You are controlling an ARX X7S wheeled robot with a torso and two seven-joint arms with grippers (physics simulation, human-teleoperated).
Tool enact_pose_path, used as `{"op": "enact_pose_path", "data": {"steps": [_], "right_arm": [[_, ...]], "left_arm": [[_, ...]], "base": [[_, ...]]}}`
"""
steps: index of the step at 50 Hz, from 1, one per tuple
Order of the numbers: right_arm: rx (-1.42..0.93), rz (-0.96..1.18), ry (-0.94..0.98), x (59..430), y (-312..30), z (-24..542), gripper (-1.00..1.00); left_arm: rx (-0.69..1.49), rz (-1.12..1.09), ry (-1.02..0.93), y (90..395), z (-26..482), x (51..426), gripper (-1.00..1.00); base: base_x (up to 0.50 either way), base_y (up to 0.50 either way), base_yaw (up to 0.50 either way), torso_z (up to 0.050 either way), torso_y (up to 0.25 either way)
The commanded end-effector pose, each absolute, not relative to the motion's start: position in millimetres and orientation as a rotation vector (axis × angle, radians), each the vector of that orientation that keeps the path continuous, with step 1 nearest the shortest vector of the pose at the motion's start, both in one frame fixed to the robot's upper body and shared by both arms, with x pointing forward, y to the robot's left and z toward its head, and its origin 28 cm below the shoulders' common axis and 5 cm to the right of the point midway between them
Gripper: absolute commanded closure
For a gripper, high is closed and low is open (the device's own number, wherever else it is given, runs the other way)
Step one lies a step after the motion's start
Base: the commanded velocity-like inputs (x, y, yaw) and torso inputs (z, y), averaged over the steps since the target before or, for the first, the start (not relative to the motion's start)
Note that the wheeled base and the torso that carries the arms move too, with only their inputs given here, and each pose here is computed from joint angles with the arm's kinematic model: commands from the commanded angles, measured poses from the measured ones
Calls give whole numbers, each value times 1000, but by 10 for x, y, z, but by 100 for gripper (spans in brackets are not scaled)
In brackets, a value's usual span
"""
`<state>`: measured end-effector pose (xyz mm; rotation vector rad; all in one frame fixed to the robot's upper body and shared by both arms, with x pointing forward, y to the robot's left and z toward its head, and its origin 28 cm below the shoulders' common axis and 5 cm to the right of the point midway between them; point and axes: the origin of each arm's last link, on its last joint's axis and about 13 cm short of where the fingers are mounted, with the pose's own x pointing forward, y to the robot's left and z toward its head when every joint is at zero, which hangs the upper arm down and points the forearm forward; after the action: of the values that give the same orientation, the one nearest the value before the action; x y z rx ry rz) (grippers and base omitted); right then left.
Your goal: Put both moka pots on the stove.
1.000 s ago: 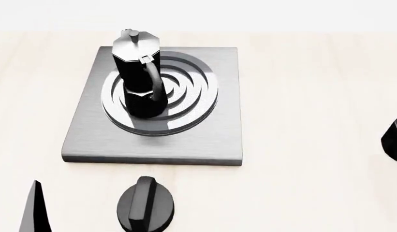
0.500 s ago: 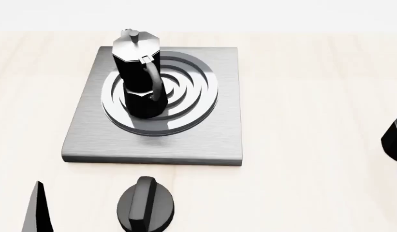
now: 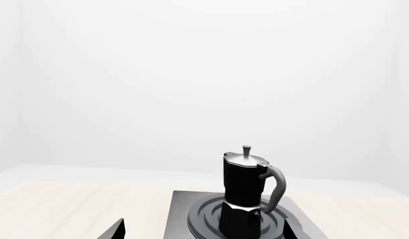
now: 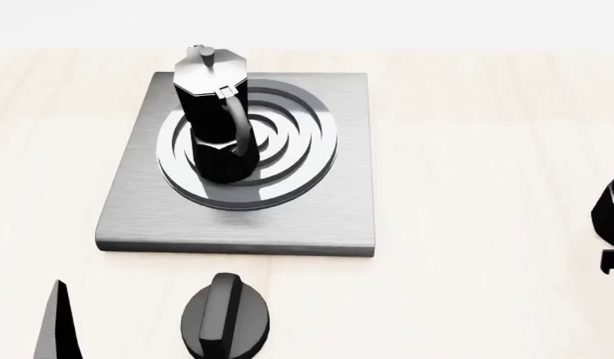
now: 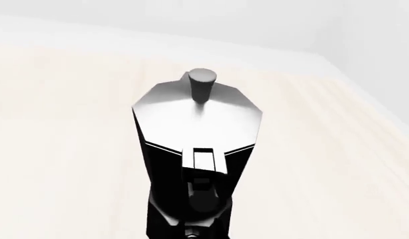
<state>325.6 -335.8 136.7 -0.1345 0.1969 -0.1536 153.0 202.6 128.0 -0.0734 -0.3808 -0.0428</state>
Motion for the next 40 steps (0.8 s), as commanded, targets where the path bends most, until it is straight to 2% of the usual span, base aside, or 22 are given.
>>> {"op": "enact_pose_path", "data": {"steps": [1, 15, 24, 40], "right_arm": [[-155, -140, 172, 3274, -3354, 1382, 100], [-188, -99, -43, 3371, -3136, 1840, 100], [-202, -56, -85, 3421, -3022, 1952, 100], [-216, 159, -126, 3692, -2604, 2203, 100]], "left_arm": [[-73, -42, -380, 2026, 1277, 1534, -100], [-75, -45, -379, 2024, 1274, 1534, -100], [-75, -43, -382, 2030, 1283, 1532, -100], [-78, -39, -385, 2049, 1295, 1539, -100]], "base": [[0, 0, 0, 0, 0], [0, 0, 0, 0, 0], [0, 0, 0, 0, 0], [0, 0, 0, 0, 0]]}}
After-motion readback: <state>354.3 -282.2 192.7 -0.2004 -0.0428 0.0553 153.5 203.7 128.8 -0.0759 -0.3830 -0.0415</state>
